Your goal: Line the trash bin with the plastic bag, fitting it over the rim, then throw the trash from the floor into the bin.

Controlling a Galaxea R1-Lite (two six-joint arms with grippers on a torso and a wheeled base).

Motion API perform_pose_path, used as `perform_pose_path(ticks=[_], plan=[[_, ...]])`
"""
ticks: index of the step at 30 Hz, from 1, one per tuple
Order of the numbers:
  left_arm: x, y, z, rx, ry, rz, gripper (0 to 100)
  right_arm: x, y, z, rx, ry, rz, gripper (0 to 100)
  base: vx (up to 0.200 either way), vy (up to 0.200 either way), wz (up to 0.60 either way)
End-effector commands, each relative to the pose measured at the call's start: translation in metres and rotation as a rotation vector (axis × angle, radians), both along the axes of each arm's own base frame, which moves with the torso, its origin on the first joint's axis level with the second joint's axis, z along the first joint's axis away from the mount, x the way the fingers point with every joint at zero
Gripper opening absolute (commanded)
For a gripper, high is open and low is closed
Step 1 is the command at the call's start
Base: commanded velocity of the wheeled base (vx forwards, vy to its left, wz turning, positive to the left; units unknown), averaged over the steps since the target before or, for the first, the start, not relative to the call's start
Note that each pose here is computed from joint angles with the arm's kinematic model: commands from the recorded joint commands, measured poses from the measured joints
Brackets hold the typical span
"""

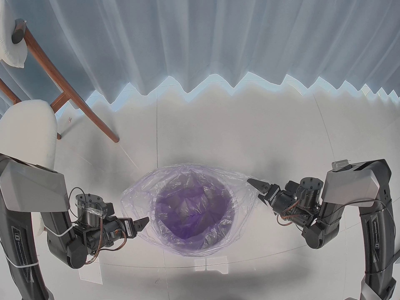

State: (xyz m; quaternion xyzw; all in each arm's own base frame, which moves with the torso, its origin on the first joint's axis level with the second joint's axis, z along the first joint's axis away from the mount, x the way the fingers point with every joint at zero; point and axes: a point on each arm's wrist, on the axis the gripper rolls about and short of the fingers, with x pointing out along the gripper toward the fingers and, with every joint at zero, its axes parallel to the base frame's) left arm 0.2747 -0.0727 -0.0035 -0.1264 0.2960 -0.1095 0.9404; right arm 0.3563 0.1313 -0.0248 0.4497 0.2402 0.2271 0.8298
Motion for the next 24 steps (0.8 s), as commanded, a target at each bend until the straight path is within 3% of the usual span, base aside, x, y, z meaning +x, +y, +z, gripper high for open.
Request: perform_pose_path(ticks=[1,5,18,24], plan=[[0.001,0.006,-0.014,0.014,0.045,0.022,100,0.000,0.000,-0.001,0.003,-0.010,0.000,100,0.000,0.000,0.00],[-0.001,0.008,-0.016,0.030,0.056,0.028,100,0.001,0.000,0.000,0.004,-0.013,0.000,100,0.000,0.000,0.00],[0.029,0.005,-0.072,0.062,0.109,0.068,100,0.005,-0.001,0.003,0.010,-0.032,-0.008,100,0.000,0.000,0.00],[0.031,0.004,-0.069,0.044,0.021,0.069,100,0.006,-0.001,0.003,0.012,-0.036,-0.006,100,0.000,0.000,0.00]])
